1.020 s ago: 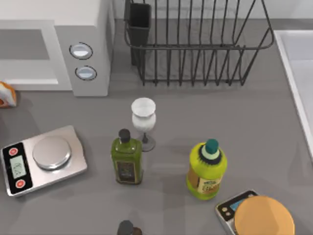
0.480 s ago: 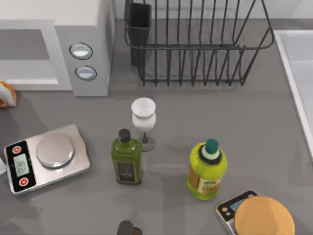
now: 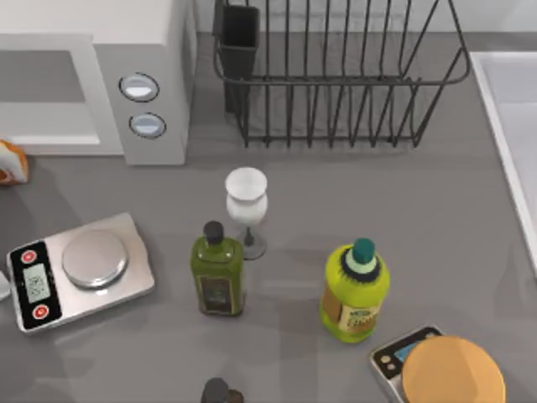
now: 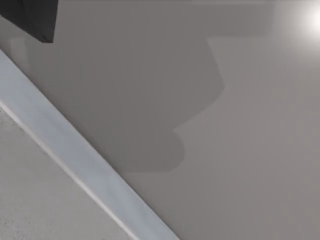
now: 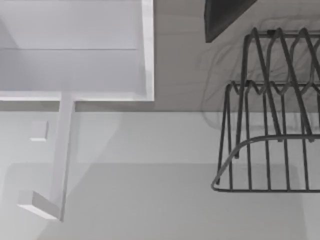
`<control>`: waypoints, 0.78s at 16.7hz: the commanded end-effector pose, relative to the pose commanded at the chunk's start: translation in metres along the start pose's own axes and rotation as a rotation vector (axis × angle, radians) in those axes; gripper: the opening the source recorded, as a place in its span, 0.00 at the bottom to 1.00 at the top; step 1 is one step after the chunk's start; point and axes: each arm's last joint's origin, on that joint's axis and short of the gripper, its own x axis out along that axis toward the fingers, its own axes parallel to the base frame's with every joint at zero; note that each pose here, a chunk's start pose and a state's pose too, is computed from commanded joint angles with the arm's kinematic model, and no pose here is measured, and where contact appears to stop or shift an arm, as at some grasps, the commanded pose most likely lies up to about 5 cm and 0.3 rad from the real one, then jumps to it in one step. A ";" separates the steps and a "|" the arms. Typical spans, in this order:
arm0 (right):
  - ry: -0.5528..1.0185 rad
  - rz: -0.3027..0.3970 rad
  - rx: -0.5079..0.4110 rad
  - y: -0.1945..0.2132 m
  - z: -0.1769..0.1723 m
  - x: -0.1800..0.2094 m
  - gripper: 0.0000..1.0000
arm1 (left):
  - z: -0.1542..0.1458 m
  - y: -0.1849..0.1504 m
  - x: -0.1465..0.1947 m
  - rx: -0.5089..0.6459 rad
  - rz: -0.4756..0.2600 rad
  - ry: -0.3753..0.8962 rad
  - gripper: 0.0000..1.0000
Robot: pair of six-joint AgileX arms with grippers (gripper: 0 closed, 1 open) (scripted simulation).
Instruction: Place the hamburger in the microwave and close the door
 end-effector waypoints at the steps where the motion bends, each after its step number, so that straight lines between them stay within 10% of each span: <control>1: 0.000 0.000 0.000 0.000 0.000 0.000 1.00 | 0.001 0.000 -0.001 -0.003 0.012 -0.005 0.00; 13: 0.000 0.000 0.000 0.000 0.000 0.000 1.00 | 0.019 -0.081 -0.002 0.029 0.006 -0.061 0.00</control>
